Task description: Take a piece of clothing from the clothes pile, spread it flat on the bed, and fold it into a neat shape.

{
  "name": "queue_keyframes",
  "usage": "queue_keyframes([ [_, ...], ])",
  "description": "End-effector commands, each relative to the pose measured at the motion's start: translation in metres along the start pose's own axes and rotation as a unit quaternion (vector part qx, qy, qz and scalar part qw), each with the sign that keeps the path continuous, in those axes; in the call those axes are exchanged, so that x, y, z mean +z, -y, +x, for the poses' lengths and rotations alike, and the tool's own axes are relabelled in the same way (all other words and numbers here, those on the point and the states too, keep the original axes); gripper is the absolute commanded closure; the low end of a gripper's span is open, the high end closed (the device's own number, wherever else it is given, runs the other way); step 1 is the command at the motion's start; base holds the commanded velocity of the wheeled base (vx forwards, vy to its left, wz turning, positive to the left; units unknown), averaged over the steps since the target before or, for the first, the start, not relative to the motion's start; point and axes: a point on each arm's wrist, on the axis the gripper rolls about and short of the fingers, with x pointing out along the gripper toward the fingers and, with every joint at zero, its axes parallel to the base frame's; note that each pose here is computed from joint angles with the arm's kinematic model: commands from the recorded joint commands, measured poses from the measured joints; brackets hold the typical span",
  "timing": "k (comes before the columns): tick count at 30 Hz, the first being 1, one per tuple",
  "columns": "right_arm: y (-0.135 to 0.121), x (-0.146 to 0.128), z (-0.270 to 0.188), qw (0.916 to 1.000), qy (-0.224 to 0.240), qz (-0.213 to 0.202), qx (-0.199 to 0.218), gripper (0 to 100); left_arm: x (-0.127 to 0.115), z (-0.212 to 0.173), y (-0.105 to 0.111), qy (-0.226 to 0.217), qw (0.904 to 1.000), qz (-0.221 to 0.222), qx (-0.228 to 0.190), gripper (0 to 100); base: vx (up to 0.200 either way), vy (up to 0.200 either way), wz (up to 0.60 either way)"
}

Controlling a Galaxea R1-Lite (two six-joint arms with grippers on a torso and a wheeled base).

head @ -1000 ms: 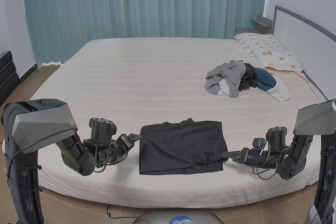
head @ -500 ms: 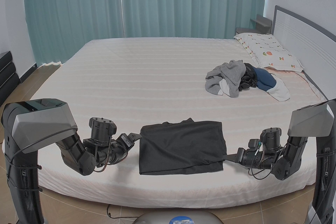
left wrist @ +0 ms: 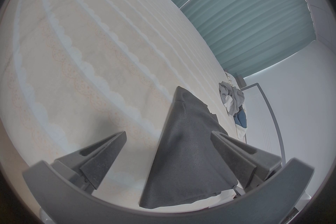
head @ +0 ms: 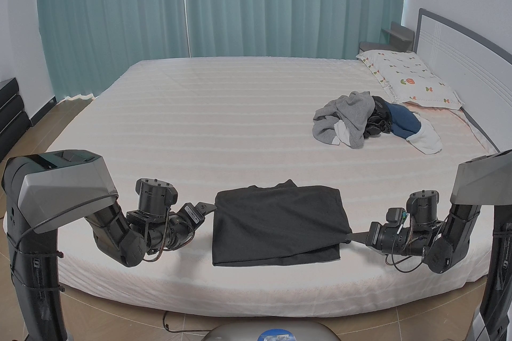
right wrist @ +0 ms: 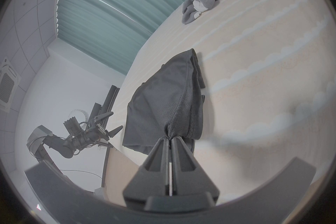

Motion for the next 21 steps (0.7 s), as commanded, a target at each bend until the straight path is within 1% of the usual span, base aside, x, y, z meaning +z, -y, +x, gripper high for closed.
queue_keyframes([
  [1, 0.006, -0.007, 0.001, 0.9996, -0.014, -0.021, -0.009, 100, 0.0, 0.0, 0.0, 0.0, 1.0, 0.0, -0.001, 0, 0.0, 0.0, 0.0],
  [2, 0.008, -0.009, 0.001, 0.9994, -0.017, -0.028, -0.012, 0, 0.001, 0.0, 0.0, 0.001, 1.0, -0.001, 0.0, 0, 0.0, 0.0, 0.0],
  [6, 0.016, -0.008, 0.0, 0.999, -0.016, -0.037, -0.02, 0, 0.001, 0.001, 0.001, 0.001, 1.0, -0.001, -0.002, 0, 0.0, 0.0, 0.0],
  [12, 0.013, 0.004, 0.001, 0.999, 0.01, -0.041, -0.011, 0, 0.002, 0.001, 0.002, 0.003, 1.0, -0.001, -0.005, 0, 0.0, 0.0, 0.0],
  [14, 0.012, 0.01, 0.004, 0.9992, 0.02, -0.033, -0.009, 0, 0.003, 0.001, 0.001, 0.004, 1.0, -0.003, -0.005, 0, 0.0, 0.0, 0.0],
  [18, 0.009, 0.018, 0.008, 0.9994, 0.034, 0.0, 0.0, 0, 0.005, 0.001, 0.002, 0.006, 1.0, -0.003, -0.006, 0, 0.2, 0.0, 0.0],
  [21, 0.009, 0.022, 0.011, 0.9992, 0.038, 0.011, 0.003, 0, 0.004, 0.002, 0.003, 0.006, 1.0, -0.003, -0.007, 0, 0.2, 0.0, 0.0],
])
